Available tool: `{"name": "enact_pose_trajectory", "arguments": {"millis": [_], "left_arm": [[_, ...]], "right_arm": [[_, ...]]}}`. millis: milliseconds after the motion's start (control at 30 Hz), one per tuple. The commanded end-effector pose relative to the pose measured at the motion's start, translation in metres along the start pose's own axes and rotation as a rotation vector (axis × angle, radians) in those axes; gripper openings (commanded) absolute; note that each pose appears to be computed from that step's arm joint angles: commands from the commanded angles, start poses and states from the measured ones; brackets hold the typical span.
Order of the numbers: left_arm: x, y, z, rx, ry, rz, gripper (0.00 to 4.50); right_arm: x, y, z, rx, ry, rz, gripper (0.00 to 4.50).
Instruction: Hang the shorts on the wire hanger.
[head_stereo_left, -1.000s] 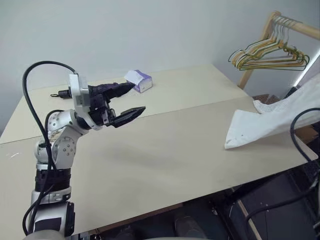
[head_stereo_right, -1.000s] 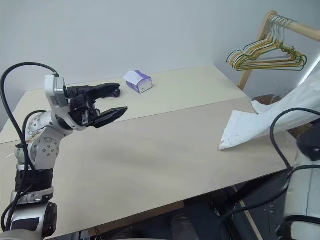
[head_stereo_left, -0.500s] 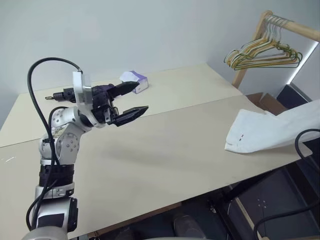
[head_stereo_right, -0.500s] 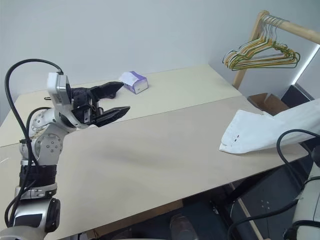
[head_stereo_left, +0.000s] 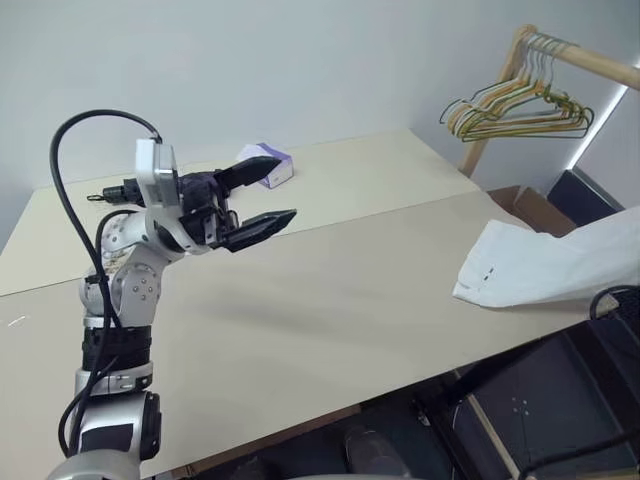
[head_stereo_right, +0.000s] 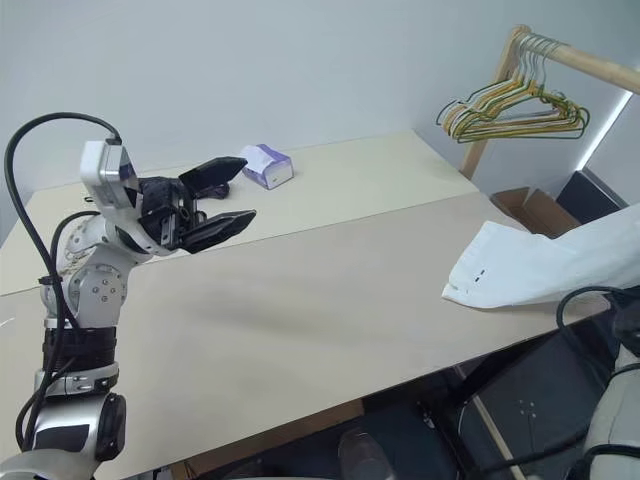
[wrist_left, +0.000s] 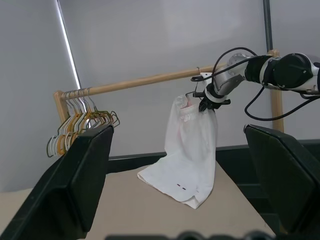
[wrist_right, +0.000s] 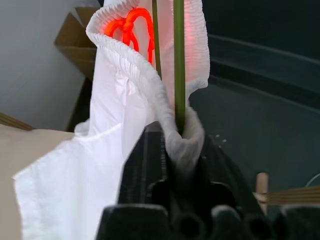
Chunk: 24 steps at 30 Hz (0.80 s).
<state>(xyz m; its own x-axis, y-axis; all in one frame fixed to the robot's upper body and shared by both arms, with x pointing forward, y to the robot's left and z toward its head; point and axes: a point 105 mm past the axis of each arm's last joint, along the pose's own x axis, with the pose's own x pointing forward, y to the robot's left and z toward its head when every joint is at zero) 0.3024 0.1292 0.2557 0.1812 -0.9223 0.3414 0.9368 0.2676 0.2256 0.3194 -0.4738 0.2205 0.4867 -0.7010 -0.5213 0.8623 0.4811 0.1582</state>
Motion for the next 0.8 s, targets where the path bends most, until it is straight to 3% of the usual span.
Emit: {"name": "enact_pose_trajectory", "arguments": {"millis": [33,267,533,800], "left_arm": [[-0.001,0.0,0.008,0.037,-0.027,0.002,4.5],[-0.003,0.0,0.008,0.04,-0.022,0.007,4.5],[-0.002,0.0,0.009,0.039,-0.023,0.003,4.5],[-0.001,0.001,0.008,0.03,-0.028,-0.001,4.5]], "right_arm": [[-0.008,-0.001,0.021,-0.078,-0.106,-0.061,2.07],[-0.032,0.009,0.048,-0.252,-0.332,-0.244,4.47],[-0.068,0.023,0.06,-0.328,-0.531,-0.344,4.47],[-0.11,0.057,0.053,-0.545,-0.871,-0.393,4.47]]}}
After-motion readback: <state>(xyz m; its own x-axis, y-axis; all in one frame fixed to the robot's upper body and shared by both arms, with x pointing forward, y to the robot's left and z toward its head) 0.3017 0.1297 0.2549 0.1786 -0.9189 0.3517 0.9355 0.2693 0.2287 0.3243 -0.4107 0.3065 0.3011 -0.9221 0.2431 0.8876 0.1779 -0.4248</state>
